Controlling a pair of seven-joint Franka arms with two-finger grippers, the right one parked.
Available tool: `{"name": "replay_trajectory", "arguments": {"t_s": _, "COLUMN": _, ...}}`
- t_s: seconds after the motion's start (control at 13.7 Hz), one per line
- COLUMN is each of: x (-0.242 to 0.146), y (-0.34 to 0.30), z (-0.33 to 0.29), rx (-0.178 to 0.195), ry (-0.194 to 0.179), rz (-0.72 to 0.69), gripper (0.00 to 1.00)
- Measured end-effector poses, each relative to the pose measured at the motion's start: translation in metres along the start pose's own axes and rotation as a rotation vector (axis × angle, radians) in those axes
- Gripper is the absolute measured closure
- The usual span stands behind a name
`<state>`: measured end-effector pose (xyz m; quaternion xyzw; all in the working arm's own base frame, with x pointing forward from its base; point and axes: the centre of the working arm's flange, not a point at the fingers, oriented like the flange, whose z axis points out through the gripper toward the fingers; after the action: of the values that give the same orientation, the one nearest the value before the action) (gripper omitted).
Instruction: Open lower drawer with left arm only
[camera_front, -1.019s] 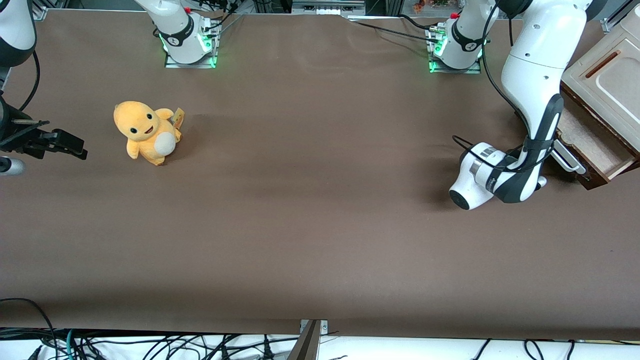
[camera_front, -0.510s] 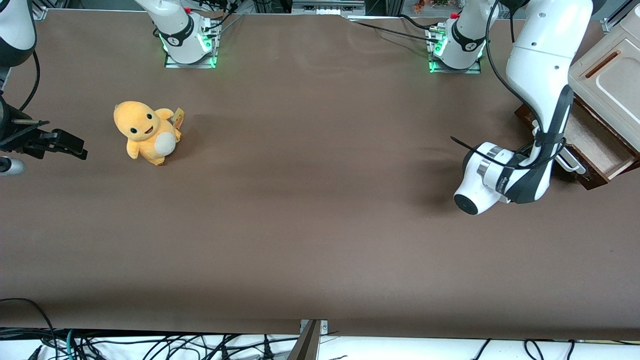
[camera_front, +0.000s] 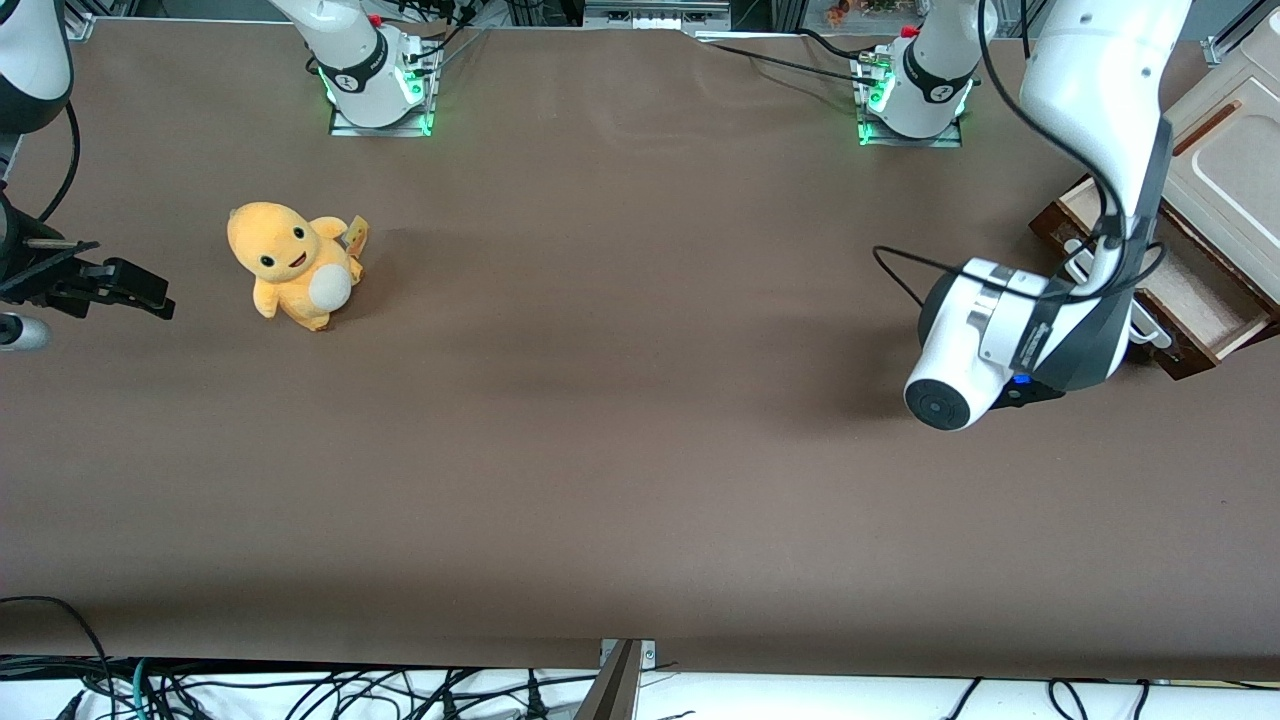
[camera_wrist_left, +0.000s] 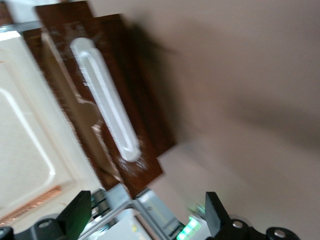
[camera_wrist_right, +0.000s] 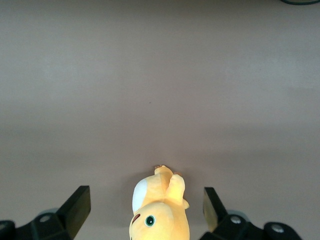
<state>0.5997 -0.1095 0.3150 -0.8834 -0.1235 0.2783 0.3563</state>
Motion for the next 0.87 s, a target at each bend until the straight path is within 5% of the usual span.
{"name": "replay_trajectory", "arguments": {"t_s": 0.22, "x": -0.034, "y": -0.009, "z": -0.073, "rx": -0.207, "ry": 0.069, "rz": 0.103, "gripper": 0.00}}
{"name": "replay_trajectory", "arguments": {"t_s": 0.44, "x": -0.058, "y": -0.023, "z": -0.122, "rx": -0.312, "ry": 0.156, "rz": 0.179, "gripper": 0.00}}
{"name": "replay_trajectory", "arguments": {"t_s": 0.87, "x": -0.074, "y": -0.110, "z": -0.173, "rx": -0.593, "ry": 0.256, "rz": 0.298, "gripper": 0.00}}
